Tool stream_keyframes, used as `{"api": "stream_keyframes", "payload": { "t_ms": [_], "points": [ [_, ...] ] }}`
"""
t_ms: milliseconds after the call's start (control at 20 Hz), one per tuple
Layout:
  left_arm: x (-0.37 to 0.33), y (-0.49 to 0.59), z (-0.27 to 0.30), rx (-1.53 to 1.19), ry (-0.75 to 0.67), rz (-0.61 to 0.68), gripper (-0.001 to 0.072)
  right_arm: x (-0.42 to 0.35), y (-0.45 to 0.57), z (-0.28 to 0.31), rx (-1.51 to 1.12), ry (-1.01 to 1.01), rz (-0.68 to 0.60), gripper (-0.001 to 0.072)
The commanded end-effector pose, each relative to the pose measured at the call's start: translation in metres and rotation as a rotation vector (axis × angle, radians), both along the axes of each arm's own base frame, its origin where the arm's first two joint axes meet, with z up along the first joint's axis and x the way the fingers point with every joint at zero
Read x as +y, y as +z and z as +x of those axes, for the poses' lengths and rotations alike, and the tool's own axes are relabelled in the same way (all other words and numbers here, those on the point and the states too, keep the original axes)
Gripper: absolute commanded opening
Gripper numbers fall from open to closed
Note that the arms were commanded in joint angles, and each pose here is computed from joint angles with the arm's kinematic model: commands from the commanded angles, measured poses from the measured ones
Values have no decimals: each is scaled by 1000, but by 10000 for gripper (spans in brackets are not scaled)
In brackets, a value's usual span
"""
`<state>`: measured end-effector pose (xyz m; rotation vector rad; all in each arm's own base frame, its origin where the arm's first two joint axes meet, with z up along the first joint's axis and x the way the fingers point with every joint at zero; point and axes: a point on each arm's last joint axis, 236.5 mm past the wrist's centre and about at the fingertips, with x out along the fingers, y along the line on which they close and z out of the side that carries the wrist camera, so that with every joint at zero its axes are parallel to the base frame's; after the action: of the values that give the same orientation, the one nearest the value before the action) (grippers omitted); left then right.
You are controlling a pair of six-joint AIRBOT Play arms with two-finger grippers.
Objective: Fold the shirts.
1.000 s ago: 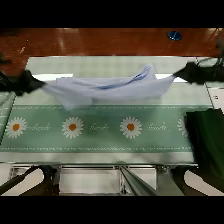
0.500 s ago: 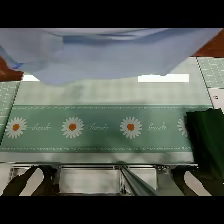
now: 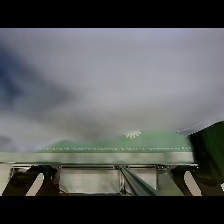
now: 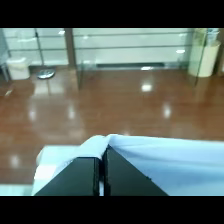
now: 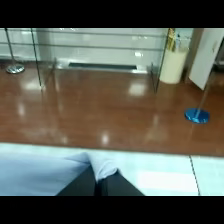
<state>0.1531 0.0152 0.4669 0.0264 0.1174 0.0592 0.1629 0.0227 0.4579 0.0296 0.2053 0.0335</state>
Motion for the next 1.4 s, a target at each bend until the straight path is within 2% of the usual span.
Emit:
{"api": "stream_keyframes", "payload": {
  "t_ms": [0,250,500,700,850,1000,1150,1350],
  "points": [
    [37,-47,-2,179,134,14,19,-15,-38,-11,143,-86,54,21],
    [17,-152,76,519,123,-53,19,10,-121,50,359,56,171,21],
    [-5,-266,188,809,82,-12,20,-4,-241,152,561,54,272,21],
    [-14,-361,273,931,87,-9,20,-12,-325,244,674,67,362,21],
    [-28,-424,330,922,111,-116,20,-21,-385,305,729,47,434,21],
    [-34,-464,364,957,128,-149,20,-23,-430,353,787,50,493,21],
    [-55,-484,375,1013,97,-244,20,-16,-453,370,875,94,526,21],
    [-45,-470,367,1058,25,-144,20,-17,-450,351,951,153,458,21]
  ]
}}
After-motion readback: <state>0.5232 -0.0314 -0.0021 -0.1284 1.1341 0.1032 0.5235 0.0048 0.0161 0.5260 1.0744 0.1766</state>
